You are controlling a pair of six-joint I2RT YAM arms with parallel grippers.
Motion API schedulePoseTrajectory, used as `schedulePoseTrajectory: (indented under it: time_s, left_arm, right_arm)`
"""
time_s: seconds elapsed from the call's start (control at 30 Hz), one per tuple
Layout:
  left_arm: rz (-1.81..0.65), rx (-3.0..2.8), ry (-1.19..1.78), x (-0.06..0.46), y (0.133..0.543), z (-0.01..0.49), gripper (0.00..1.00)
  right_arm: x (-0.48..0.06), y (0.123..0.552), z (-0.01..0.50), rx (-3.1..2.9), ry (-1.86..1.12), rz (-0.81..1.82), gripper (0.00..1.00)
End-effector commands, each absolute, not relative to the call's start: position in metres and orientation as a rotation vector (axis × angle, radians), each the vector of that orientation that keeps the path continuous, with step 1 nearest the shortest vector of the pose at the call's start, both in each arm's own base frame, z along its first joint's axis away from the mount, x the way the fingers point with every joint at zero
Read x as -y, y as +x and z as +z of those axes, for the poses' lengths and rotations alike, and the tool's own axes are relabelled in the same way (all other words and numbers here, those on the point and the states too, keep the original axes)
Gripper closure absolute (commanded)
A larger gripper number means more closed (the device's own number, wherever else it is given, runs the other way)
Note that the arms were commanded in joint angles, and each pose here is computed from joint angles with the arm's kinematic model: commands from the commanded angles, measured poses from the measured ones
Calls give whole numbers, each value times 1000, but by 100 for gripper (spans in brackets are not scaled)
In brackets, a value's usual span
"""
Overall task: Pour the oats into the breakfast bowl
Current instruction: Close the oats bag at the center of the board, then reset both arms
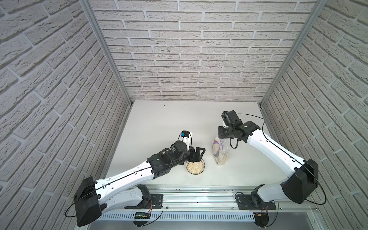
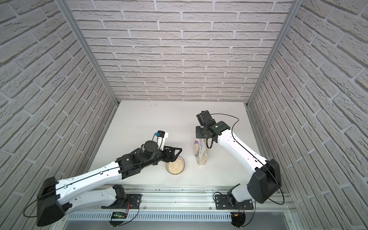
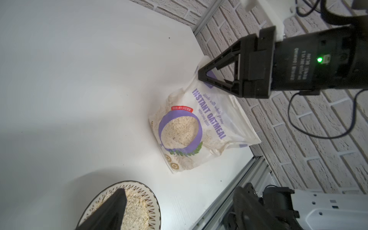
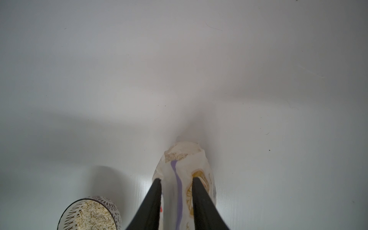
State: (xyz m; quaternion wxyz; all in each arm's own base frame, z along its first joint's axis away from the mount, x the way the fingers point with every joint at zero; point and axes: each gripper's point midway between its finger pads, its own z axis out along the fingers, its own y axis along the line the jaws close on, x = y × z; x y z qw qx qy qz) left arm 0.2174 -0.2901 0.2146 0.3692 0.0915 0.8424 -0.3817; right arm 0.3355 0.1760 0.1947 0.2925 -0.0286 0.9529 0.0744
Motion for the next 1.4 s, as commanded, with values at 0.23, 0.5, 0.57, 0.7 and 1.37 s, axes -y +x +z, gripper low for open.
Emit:
schedulePoseTrajectory:
  time_s: [0.23,0.5,0.57,0.7,1.37]
  left_arm:
    - [-1109,-2051,562,322,195,224,17]
    - [-958,-2072,510,306,209,220,4]
    - [-874,-2064,452,293,218,226,2]
    - [-749,-1989,446,271,224,250,2]
    - [201,-1922,-237,20,347,245,2]
  right_arm:
    - [-186,354,210,-2460,-54,262,96]
    - [-171,337,233,-2398,-37,300,7]
    - [-165,329,242,-2348,-27,319,3]
    - [-145,313,267,-2194,25,340,0]
    - [-29,329,242,-1741,150,-156,1]
